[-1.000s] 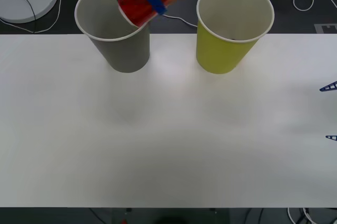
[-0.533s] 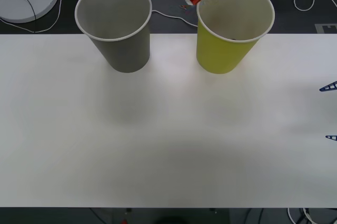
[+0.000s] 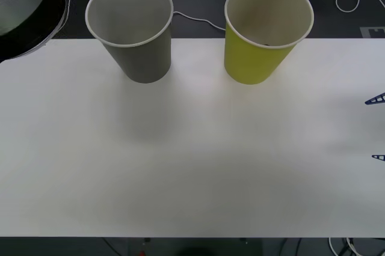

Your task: Put the can into the green bin and the plastic bottle into the gray bin

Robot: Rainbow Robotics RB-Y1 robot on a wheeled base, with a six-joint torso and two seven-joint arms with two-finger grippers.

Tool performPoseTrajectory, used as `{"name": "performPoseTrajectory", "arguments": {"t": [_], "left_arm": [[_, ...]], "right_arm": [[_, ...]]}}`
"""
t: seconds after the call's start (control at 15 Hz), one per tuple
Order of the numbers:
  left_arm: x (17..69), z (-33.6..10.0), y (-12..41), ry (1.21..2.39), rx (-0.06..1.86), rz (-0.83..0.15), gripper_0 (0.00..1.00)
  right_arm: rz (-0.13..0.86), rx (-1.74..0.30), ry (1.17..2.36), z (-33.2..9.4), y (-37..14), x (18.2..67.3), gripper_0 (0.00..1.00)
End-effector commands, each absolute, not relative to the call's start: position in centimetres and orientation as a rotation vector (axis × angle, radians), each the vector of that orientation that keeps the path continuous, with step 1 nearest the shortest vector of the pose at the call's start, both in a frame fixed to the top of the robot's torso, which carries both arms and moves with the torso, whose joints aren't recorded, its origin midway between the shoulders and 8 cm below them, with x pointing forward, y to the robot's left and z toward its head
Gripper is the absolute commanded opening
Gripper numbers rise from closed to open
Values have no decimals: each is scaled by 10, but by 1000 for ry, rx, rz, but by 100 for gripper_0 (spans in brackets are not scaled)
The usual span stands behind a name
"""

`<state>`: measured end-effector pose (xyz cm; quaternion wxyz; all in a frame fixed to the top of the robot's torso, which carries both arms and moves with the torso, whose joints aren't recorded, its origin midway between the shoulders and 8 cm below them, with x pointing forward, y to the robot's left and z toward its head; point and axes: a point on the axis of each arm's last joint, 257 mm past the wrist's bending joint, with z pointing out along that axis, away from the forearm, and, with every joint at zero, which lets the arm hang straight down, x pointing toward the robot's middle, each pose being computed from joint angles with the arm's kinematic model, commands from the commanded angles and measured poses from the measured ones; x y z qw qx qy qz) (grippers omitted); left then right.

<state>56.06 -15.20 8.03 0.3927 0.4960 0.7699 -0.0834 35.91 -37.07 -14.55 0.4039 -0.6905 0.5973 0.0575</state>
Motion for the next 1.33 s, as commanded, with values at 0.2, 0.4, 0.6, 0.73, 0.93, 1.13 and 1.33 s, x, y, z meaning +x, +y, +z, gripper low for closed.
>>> {"name": "performPoseTrajectory", "arguments": {"t": [0.2,0.4,0.6,0.73,0.93,1.13,1.33], "left_arm": [[561,80,-157,1947,1254,-222,5],[560,80,-158,1947,1255,-225,52],[559,81,-159,1948,1254,-240,100],[557,84,-161,1944,1254,-251,100],[554,97,-148,1956,1268,-273,100],[556,109,-106,1982,1298,-305,100],[567,120,-36,2041,1278,-297,100]], "right_arm": [[145,-1744,1508,-145,-371,359,100],[145,-1744,1508,-145,-371,359,100],[145,-1744,1508,-145,-371,359,100],[145,-1744,1508,-145,-371,359,100],[145,-1744,1508,-145,-371,359,100],[145,-1744,1508,-145,-371,359,100],[145,-1744,1508,-145,-371,359,100]]}}
